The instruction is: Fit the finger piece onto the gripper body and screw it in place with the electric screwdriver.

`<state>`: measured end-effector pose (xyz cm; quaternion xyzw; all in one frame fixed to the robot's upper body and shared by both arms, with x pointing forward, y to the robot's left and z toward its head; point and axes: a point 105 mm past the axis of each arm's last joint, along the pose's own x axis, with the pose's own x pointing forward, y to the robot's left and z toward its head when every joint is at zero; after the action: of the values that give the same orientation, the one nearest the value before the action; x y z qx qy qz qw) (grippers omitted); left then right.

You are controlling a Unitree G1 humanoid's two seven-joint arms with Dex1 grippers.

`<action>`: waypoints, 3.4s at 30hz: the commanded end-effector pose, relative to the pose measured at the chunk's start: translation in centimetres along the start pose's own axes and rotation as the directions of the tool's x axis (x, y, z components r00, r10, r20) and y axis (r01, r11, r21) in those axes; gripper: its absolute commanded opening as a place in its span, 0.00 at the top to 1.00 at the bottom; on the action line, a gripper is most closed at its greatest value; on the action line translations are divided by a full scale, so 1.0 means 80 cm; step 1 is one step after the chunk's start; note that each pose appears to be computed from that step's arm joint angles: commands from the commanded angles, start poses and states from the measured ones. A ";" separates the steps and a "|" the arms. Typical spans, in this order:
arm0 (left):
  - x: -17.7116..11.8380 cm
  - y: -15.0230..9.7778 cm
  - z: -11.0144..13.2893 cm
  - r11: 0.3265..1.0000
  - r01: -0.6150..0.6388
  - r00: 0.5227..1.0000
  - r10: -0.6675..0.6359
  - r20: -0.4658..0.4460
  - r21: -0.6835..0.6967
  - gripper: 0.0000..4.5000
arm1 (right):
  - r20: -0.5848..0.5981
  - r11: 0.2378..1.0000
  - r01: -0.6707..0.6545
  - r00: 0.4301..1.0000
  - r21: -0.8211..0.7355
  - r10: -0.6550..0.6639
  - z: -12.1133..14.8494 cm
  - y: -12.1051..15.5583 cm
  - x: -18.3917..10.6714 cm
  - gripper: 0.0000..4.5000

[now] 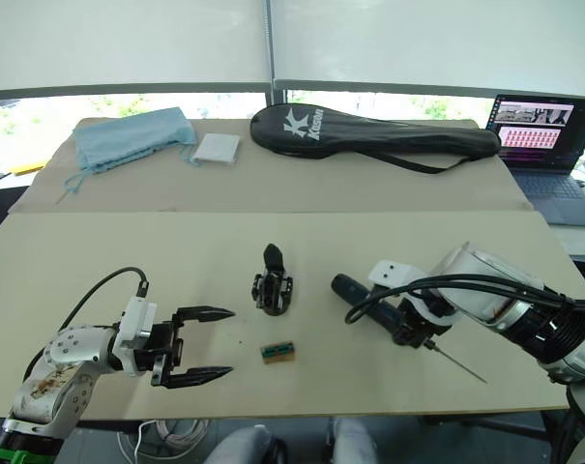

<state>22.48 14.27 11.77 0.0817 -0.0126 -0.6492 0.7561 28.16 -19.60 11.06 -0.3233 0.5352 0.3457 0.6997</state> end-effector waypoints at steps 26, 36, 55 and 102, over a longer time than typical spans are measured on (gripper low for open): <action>-0.009 0.005 -0.021 0.989 0.145 0.982 -0.140 -0.124 0.032 0.00 | 0.985 0.987 0.062 0.098 -0.150 0.143 0.049 0.095 -0.186 0.57; 0.030 -0.003 -0.045 0.996 0.089 0.988 -0.089 -0.126 -0.005 0.00 | 0.920 0.881 0.320 -0.064 -0.348 0.386 0.095 0.140 -0.153 0.57; 0.079 -0.003 -0.062 0.999 0.040 0.993 -0.036 -0.117 0.033 0.00 | 0.805 0.782 0.263 -0.027 -0.566 0.592 0.112 0.168 -0.123 0.57; 0.093 -0.013 -0.081 1.000 0.028 0.990 -0.029 -0.135 -0.009 0.00 | 0.817 0.790 0.241 0.019 -0.564 0.577 0.124 0.150 -0.093 0.57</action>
<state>24.11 7.87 5.97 0.1322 0.0167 -0.6471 0.7506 22.61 -5.83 18.30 -0.0969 -0.1602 0.6947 0.6945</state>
